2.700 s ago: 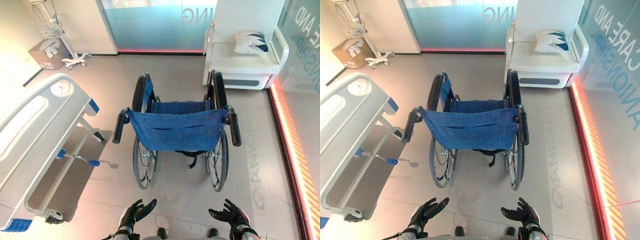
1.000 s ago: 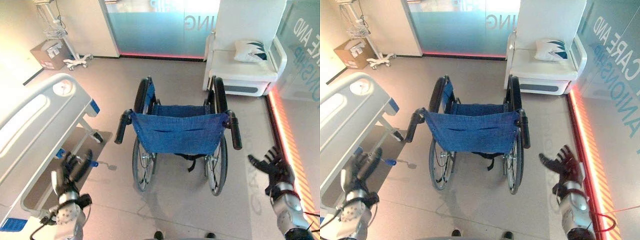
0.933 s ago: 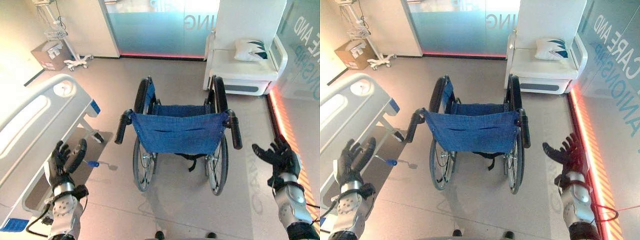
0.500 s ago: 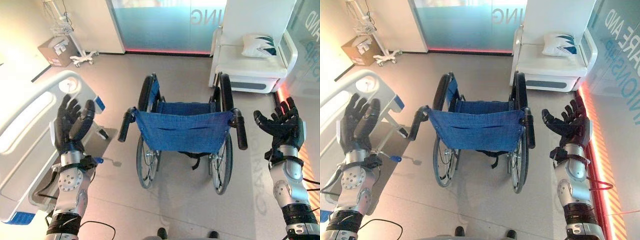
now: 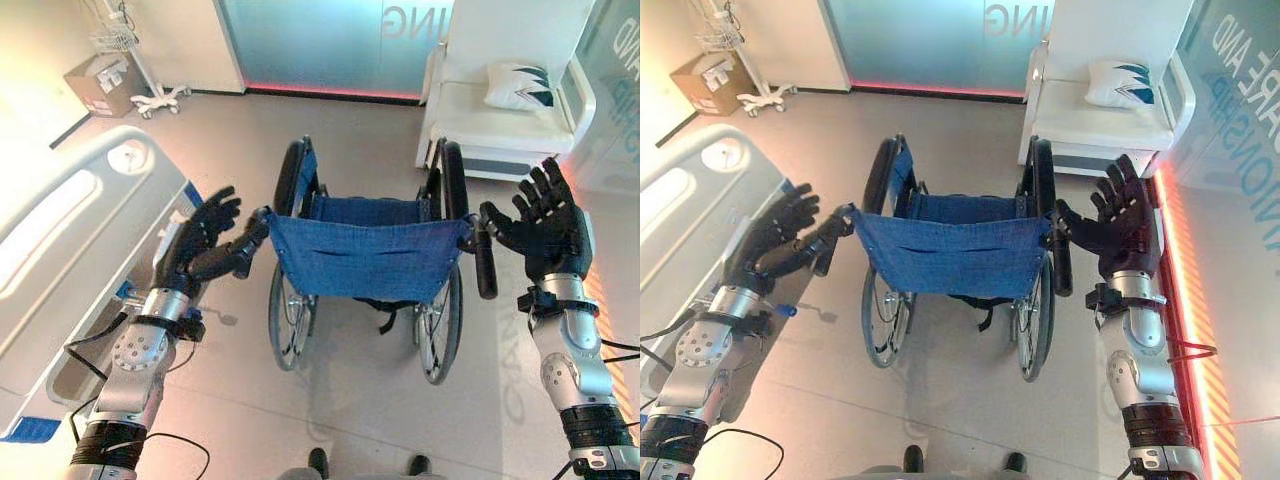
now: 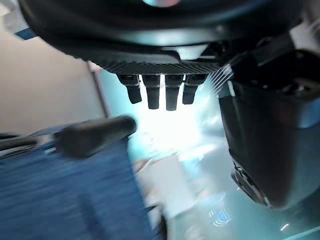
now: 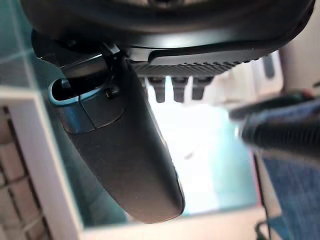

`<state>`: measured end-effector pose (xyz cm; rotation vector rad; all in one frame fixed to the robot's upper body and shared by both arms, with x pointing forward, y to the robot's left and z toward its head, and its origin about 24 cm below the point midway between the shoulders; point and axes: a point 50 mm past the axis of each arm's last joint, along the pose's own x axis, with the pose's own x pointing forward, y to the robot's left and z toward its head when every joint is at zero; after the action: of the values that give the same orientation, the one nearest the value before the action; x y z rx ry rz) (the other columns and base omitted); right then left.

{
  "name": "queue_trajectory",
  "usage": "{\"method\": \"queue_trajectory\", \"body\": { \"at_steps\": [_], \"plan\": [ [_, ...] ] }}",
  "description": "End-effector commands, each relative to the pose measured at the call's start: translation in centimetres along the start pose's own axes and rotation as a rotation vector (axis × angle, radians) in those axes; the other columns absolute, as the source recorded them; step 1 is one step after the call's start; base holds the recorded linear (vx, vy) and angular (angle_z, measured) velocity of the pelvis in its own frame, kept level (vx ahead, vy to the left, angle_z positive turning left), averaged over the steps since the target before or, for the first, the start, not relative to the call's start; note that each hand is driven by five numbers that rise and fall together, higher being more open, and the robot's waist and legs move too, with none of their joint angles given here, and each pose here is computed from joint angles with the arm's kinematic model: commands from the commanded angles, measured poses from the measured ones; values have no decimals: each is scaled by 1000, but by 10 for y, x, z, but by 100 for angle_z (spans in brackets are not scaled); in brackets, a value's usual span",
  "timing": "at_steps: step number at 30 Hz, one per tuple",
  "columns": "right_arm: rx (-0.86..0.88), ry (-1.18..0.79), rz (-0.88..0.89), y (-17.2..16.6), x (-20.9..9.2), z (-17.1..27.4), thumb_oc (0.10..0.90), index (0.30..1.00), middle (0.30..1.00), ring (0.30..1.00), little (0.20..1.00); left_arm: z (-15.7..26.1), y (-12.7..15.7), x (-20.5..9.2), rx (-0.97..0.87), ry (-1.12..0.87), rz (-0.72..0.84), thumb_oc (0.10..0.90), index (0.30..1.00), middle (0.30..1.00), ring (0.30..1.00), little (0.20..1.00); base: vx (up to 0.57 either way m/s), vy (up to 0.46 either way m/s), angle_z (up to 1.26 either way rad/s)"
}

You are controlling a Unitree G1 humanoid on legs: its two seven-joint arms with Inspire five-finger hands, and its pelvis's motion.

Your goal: Push the wheelchair next to the bed

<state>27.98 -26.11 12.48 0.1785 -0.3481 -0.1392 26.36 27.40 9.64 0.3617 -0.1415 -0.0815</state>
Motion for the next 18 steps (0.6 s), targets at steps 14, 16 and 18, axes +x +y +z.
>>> {"method": "queue_trajectory", "body": {
  "at_steps": [14,16,18],
  "plan": [
    [-142,-222,228,41,30,55,800,900,900,900,900,19,39,35,286,83,81,800,900,900,900,900,0,0,0],
    [-184,-209,231,44,32,54,800,900,900,900,900,19,41,39,289,90,106,800,900,900,900,900,0,0,0],
    [-220,-198,237,47,36,55,800,900,900,900,900,21,48,45,306,106,141,800,900,900,900,900,0,0,0]
  ]
}}
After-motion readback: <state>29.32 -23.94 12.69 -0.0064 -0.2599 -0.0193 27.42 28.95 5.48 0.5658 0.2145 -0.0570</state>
